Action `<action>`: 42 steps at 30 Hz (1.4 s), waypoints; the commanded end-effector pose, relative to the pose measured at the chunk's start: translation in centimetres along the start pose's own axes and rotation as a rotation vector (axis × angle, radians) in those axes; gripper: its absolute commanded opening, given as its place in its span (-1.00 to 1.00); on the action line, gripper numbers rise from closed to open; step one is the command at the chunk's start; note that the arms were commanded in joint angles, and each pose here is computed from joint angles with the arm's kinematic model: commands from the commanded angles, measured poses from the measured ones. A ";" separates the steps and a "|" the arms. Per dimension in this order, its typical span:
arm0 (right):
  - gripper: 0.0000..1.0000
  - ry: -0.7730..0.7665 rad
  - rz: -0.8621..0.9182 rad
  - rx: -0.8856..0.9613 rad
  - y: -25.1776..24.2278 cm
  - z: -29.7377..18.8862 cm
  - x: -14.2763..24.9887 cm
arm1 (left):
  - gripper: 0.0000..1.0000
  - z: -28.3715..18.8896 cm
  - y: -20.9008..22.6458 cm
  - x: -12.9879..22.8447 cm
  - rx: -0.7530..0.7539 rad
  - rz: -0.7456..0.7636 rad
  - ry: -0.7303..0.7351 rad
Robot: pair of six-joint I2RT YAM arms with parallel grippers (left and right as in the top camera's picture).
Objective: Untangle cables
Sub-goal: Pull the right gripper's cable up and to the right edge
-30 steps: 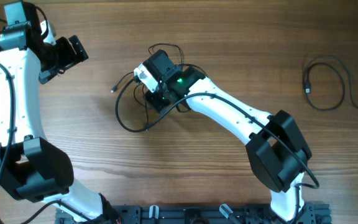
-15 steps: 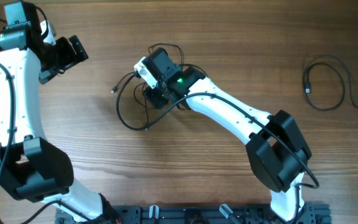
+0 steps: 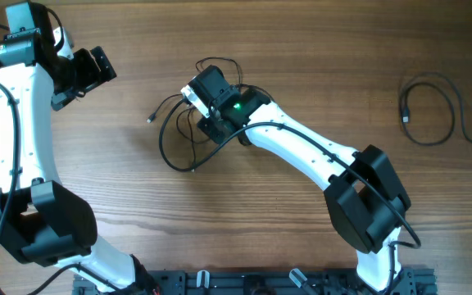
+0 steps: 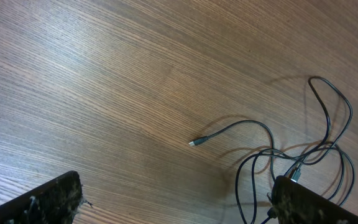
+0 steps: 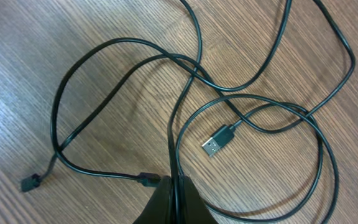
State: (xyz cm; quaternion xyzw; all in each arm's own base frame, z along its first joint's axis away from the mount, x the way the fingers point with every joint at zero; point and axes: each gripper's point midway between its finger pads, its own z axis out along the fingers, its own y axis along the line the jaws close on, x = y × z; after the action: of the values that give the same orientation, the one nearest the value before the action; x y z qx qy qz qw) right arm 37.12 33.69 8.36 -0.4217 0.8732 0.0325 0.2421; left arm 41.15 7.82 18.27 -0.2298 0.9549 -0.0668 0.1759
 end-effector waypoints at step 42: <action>-0.91 -0.540 0.598 1.143 -32.4 -40.4 6.6 | 1.00 -0.2 -0.2 -0.1 0.015 -0.012 -0.003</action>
State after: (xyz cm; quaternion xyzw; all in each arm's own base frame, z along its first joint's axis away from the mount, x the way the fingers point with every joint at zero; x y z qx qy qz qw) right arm 43.31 -1.53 43.46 -0.0037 0.7567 -0.3240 0.5678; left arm 41.14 7.82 18.26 -0.2299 0.9549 -0.0666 0.1757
